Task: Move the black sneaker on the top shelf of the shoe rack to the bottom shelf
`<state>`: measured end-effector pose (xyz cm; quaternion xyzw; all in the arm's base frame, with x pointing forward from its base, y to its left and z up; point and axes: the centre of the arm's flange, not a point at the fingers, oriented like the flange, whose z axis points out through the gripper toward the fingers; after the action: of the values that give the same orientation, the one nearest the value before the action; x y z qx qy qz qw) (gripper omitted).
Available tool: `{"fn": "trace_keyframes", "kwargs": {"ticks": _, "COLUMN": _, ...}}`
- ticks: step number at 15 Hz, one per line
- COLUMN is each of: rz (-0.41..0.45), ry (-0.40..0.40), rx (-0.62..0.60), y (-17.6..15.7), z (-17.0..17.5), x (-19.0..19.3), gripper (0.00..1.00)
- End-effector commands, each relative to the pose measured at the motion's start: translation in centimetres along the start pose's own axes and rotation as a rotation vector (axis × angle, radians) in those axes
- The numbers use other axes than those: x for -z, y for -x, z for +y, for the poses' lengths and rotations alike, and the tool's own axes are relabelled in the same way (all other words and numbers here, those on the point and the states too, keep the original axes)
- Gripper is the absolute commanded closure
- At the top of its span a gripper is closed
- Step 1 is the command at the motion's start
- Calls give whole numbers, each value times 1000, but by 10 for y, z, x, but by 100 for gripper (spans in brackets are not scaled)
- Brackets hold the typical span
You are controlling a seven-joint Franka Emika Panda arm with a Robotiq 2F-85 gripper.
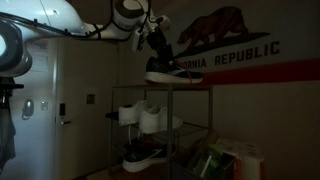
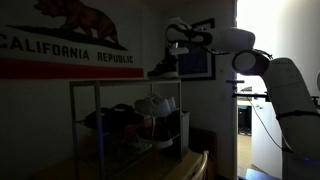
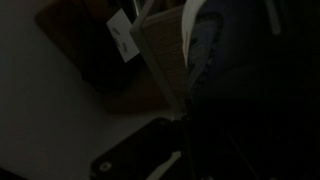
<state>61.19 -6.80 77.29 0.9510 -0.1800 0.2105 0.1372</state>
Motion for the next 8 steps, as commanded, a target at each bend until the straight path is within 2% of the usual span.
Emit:
{"fn": "trace_keyframes", "kwargs": {"ticks": 1, "rz": -29, "ry": -26, "rx": 43, "y": 8, "z": -3, "x": 26, "gripper": 93}}
{"fn": "trace_keyframes", "kwargs": {"ticks": 8, "rz": -23, "ry": -39, "rx": 38, "y": 33, "z": 16, "x": 86, "gripper": 93}}
